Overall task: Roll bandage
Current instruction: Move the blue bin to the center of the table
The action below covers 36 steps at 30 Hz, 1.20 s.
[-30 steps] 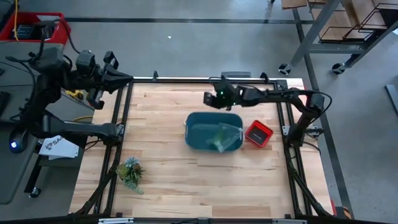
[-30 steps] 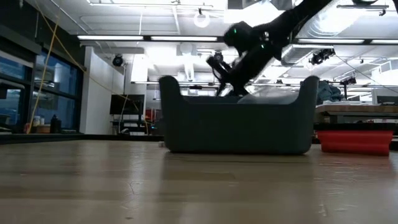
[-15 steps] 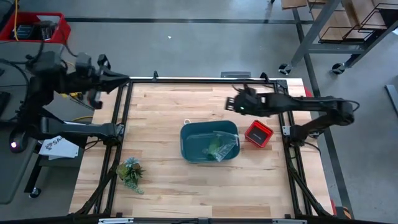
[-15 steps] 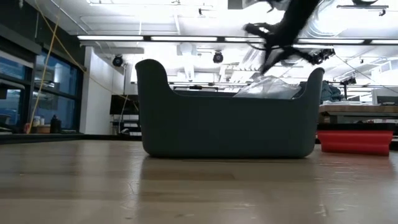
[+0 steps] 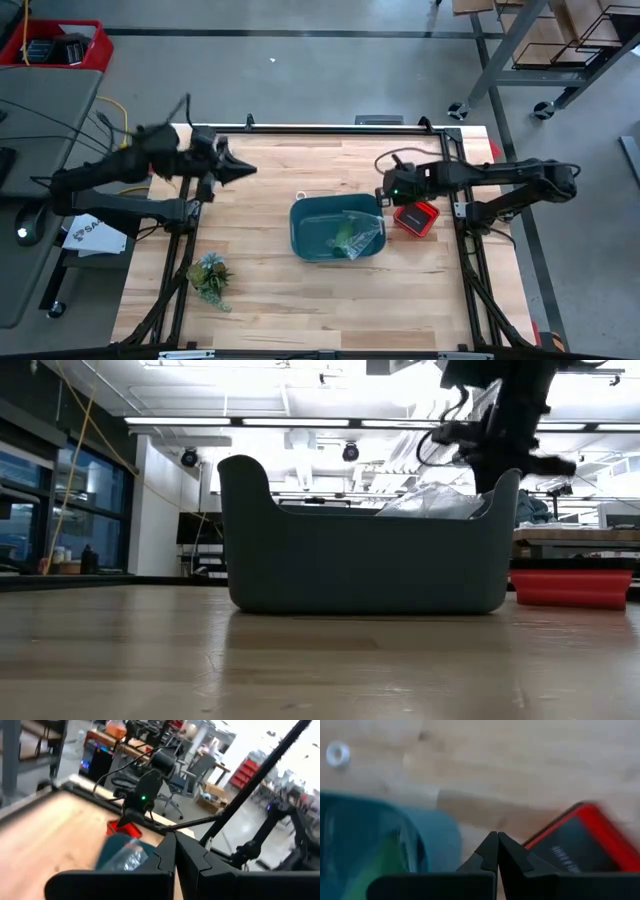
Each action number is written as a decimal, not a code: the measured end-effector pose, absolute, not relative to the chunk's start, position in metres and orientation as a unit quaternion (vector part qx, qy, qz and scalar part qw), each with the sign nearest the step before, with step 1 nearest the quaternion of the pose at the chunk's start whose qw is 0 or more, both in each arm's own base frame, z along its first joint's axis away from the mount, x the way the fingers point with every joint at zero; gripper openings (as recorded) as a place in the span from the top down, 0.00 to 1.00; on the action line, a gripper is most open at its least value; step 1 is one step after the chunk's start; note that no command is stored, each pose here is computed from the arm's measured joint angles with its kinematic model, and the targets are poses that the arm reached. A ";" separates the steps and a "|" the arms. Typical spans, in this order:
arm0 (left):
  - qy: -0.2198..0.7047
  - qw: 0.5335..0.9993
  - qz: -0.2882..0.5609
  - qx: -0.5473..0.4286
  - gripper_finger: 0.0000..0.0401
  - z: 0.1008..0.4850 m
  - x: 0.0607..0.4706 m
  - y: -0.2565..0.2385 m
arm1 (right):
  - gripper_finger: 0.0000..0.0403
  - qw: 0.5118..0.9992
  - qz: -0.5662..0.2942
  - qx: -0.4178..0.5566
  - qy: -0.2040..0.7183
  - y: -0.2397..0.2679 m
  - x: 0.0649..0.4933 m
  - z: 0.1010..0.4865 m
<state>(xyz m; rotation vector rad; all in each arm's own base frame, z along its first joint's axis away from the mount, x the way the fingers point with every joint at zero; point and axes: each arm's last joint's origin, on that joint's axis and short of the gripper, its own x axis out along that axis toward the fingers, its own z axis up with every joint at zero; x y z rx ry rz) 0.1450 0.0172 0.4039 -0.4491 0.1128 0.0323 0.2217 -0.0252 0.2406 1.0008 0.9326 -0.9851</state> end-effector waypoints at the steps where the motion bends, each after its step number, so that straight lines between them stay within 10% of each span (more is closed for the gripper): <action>1: 0.054 0.969 0.019 -0.239 1.00 0.394 0.146 0.014 | 1.00 0.668 -0.423 0.448 0.418 -0.022 0.222 0.234; 17: -0.009 0.943 -0.016 -0.333 1.00 0.302 0.159 -0.034 | 1.00 0.697 -0.345 0.468 0.419 0.021 0.228 0.216; 36: -0.003 0.949 0.003 -0.317 1.00 0.299 0.134 -0.027 | 1.00 0.688 -0.323 0.541 0.361 0.039 0.237 0.221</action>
